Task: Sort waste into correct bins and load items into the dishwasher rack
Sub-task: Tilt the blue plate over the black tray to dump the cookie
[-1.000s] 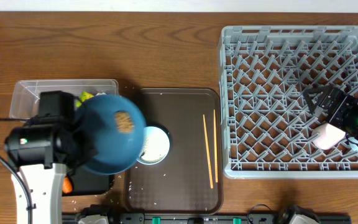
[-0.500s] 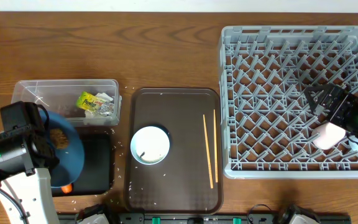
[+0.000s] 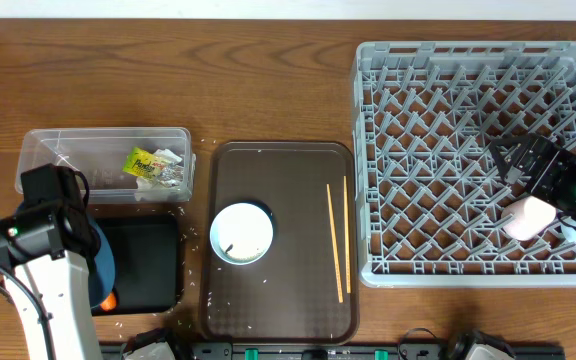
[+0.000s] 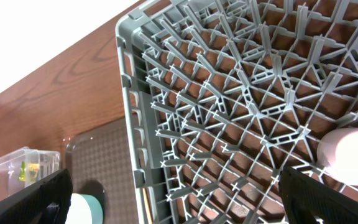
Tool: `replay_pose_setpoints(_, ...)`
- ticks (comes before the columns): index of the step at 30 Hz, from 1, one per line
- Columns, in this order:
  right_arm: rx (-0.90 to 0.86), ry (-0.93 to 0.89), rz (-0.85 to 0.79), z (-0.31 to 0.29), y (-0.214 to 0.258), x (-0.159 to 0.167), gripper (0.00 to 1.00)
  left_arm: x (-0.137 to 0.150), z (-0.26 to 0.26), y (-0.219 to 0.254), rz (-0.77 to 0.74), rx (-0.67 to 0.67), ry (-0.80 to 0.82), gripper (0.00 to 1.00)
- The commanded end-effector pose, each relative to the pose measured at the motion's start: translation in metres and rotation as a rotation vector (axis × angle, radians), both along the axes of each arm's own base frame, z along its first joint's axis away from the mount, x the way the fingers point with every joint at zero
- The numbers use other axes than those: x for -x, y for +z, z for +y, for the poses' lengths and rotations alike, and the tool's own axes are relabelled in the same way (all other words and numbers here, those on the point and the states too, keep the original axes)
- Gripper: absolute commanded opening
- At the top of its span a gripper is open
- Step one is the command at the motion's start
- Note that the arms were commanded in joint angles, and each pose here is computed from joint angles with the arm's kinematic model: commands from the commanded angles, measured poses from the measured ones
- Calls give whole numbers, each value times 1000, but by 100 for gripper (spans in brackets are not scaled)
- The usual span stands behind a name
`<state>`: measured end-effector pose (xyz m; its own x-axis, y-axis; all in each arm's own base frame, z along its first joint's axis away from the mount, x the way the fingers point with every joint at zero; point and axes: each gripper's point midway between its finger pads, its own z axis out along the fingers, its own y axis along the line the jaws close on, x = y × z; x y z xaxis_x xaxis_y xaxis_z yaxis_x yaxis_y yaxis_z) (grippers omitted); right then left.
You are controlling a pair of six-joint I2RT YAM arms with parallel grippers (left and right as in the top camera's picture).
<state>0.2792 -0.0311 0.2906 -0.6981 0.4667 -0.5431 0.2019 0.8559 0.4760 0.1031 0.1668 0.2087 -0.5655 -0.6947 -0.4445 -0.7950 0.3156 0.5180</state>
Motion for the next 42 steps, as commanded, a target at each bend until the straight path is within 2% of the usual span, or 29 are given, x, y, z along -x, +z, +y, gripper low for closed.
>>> replay_pose_setpoints(1, 12, 31, -3, 6, 0, -1, 99, 1, 9, 3, 44, -52, 21, 6)
replay_pose_setpoints(7, 12, 31, -1, 6, 0, -1, 99, 0, 14, 2, 170, -52, 8, 6)
replay_pose_setpoints(10, 12, 31, -3, 6, 0, -1, 99, -16, 15, 9, 114, -78, -13, 6)
replay_pose_setpoints(12, 12, 31, -2, 6, 0, -1, 99, -13, 18, 10, 156, -108, -18, 6)
replay_pose_setpoints(17, 6, 31, 12, 7, -2, 2, 99, -9, 17, 2, 249, -82, -31, 6)
replay_pose_setpoints(21, 8, 31, 6, 6, -1, 1, 99, -14, 19, 5, 209, -102, -25, 6)
replay_pose_setpoints(25, 8, 31, 8, 6, -1, 1, 99, -16, 20, 9, 267, -99, -76, 6)
replay_pose_setpoints(29, 11, 31, 0, 6, 0, -1, 99, -29, 26, 30, 235, -191, -102, 6)
replay_pose_setpoints(35, 5, 31, 14, 7, -2, 2, 99, -32, 21, 13, 286, -116, -117, 6)
replay_pose_setpoints(37, 5, 31, 14, 7, -2, 2, 99, -34, 24, 19, 359, -150, -156, 6)
replay_pose_setpoints(42, 6, 31, 10, 7, -2, 1, 99, -50, 17, 33, 319, -211, -209, 6)
